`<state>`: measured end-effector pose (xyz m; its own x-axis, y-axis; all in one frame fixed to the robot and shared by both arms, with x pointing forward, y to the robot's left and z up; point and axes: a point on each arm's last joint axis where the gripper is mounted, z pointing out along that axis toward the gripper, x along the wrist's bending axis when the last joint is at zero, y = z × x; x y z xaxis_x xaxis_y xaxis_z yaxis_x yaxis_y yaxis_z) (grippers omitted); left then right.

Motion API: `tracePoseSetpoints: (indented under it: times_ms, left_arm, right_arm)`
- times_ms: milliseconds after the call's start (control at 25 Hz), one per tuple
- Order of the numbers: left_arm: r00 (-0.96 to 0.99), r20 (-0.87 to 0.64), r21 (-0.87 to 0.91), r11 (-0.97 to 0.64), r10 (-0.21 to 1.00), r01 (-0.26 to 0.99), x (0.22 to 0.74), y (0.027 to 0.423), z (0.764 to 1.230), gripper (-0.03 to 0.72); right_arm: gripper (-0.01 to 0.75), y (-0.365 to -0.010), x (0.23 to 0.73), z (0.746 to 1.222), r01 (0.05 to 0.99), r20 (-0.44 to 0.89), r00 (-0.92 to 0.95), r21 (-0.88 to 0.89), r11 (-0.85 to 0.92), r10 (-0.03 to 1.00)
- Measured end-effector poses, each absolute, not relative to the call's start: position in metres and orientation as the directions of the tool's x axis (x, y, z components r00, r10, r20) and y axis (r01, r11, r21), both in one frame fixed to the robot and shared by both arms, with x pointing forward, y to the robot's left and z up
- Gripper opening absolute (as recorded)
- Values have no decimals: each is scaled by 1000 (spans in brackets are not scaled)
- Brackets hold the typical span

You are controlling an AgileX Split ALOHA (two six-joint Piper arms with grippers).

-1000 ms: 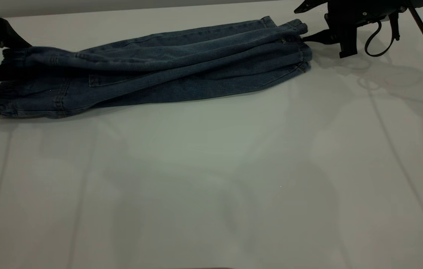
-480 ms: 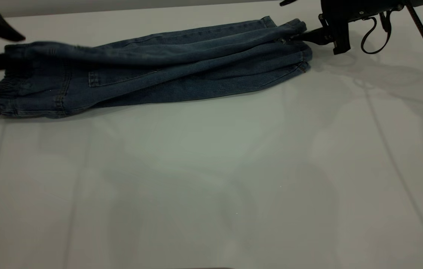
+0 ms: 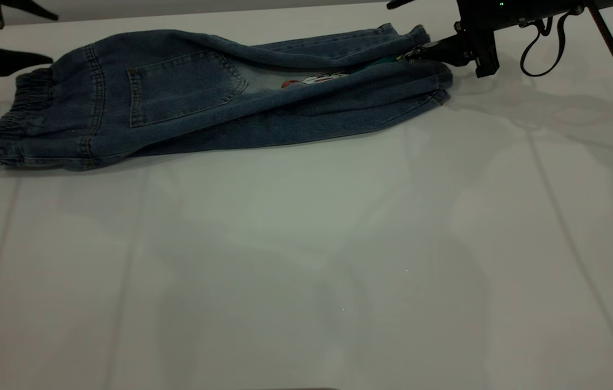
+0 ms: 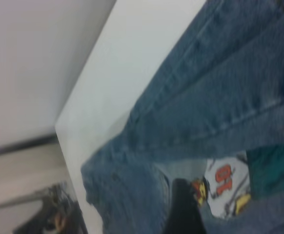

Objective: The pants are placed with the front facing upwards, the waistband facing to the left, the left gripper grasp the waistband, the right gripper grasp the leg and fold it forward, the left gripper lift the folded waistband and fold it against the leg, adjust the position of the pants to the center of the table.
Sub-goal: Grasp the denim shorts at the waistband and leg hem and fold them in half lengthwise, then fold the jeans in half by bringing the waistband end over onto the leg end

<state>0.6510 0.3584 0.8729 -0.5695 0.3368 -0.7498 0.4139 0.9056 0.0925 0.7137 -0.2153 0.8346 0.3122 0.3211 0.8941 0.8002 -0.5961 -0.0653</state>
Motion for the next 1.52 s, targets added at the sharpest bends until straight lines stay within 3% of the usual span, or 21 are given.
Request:
tracePoseSetpoints:
  times_ms: [320, 520, 840, 1080, 1520]
  left_arm:
    - [-376, -743, 190, 714, 553, 674, 638, 366, 874, 412]
    - [-372, -622, 176, 585, 689, 791, 612, 390, 888, 412]
    - [-450, -432, 76, 529, 782, 846, 587, 412, 885, 412]
    - [-424, -444, 70, 503, 789, 861, 590, 411, 864, 415]
    - [-387, -461, 101, 481, 799, 871, 593, 412, 853, 525]
  right_arm:
    - [451, -210, 704, 834, 879, 893, 248, -44, -475, 376]
    - [451, -210, 704, 834, 879, 893, 247, -43, -474, 377]
    - [451, -210, 704, 834, 879, 893, 247, -43, -474, 377]
    - [451, -208, 704, 834, 881, 893, 246, -43, -471, 378]
    - [451, -201, 702, 834, 891, 894, 230, -35, -452, 385]
